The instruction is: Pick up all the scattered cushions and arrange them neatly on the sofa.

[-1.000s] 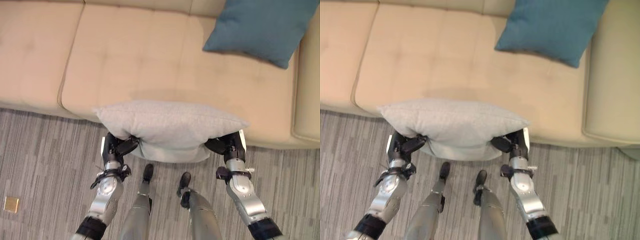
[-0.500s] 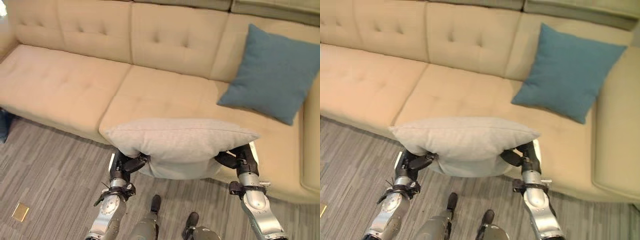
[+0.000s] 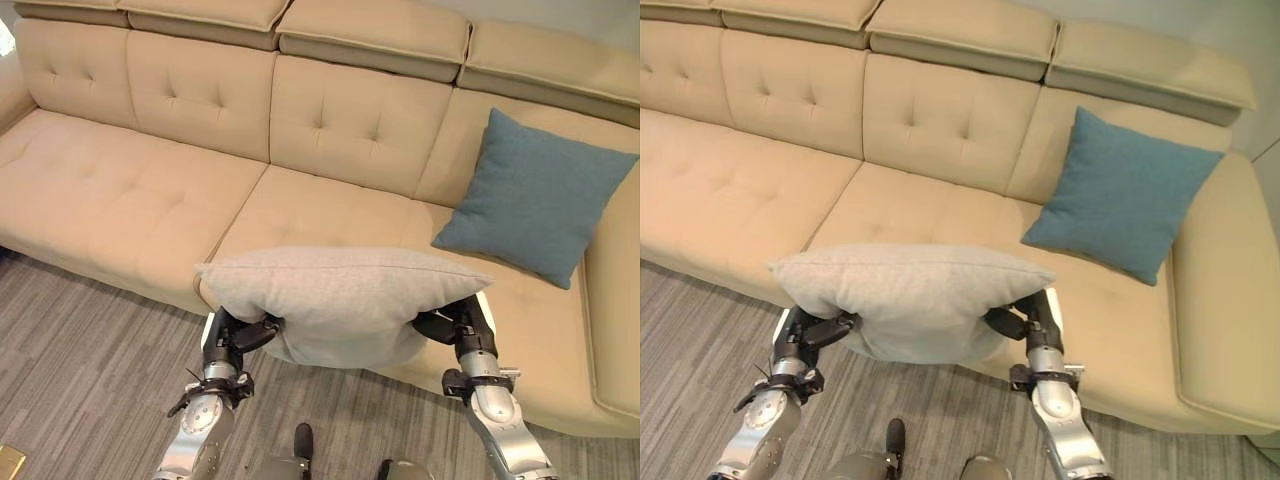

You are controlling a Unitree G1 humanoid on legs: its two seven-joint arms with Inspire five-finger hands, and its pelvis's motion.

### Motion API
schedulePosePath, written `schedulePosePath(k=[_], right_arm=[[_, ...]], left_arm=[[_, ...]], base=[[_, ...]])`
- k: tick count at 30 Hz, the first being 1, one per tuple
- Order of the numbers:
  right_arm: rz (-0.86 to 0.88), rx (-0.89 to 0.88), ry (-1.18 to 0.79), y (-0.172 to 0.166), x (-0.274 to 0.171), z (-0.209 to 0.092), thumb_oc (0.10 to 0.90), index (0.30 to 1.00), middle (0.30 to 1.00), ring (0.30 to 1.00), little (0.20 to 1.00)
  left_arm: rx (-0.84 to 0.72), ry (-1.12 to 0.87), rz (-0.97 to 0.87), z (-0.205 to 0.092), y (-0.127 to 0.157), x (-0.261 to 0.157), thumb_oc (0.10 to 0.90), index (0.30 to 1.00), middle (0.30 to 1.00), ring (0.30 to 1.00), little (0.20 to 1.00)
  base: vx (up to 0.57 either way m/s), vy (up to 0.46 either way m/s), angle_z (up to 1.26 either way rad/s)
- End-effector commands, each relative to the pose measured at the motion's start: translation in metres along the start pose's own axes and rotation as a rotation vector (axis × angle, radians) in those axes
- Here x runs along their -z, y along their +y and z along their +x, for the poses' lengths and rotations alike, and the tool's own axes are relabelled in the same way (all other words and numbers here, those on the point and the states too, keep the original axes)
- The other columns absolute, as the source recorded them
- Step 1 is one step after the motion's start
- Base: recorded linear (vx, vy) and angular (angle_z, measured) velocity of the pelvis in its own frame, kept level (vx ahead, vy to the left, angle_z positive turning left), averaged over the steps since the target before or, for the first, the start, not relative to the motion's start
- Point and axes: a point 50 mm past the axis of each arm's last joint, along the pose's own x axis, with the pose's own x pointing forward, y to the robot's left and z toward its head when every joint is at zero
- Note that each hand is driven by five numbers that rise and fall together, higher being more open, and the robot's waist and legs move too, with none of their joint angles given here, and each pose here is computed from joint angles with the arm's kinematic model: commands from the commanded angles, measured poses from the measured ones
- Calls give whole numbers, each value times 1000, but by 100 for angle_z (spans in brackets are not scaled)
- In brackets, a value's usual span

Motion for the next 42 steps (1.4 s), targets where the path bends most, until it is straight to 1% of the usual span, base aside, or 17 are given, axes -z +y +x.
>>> schedulePosePath(k=[1, 8, 15, 25, 33, 39, 42], right_arm=[[90, -128, -433, 23, -84, 16, 400, 300, 300, 300, 300], [74, -130, -425, 20, -82, 17, 400, 300, 300, 300, 300], [68, -94, -381, 6, -72, 11, 400, 300, 300, 300, 300], [58, -49, -368, 0, -70, 17, 400, 300, 300, 300, 300], [55, -66, -354, 4, -68, 16, 400, 300, 300, 300, 300], [79, -121, -406, 22, -80, 23, 400, 300, 300, 300, 300], [84, -138, -407, 25, -81, 25, 400, 300, 300, 300, 300]], left_arm=[[301, -311, -20, 4, -56, -56, 400, 300, 300, 300, 300], [314, -316, -5, 7, -60, -56, 400, 300, 300, 300, 300], [335, -307, -21, 9, -69, -54, 400, 300, 300, 300, 300], [320, -339, -11, 14, -70, -63, 400, 300, 300, 300, 300], [286, -316, -13, 11, -58, -58, 400, 300, 300, 300, 300], [261, -390, 15, 12, -48, -76, 400, 300, 300, 300, 300], [254, -404, 16, 12, -46, -78, 400, 300, 300, 300, 300]], base=[[221, 46, 22], [202, -33, 32], [143, -96, 35], [135, 16, -14], [214, 166, -37], [39, 132, -64], [70, 10, -54]])
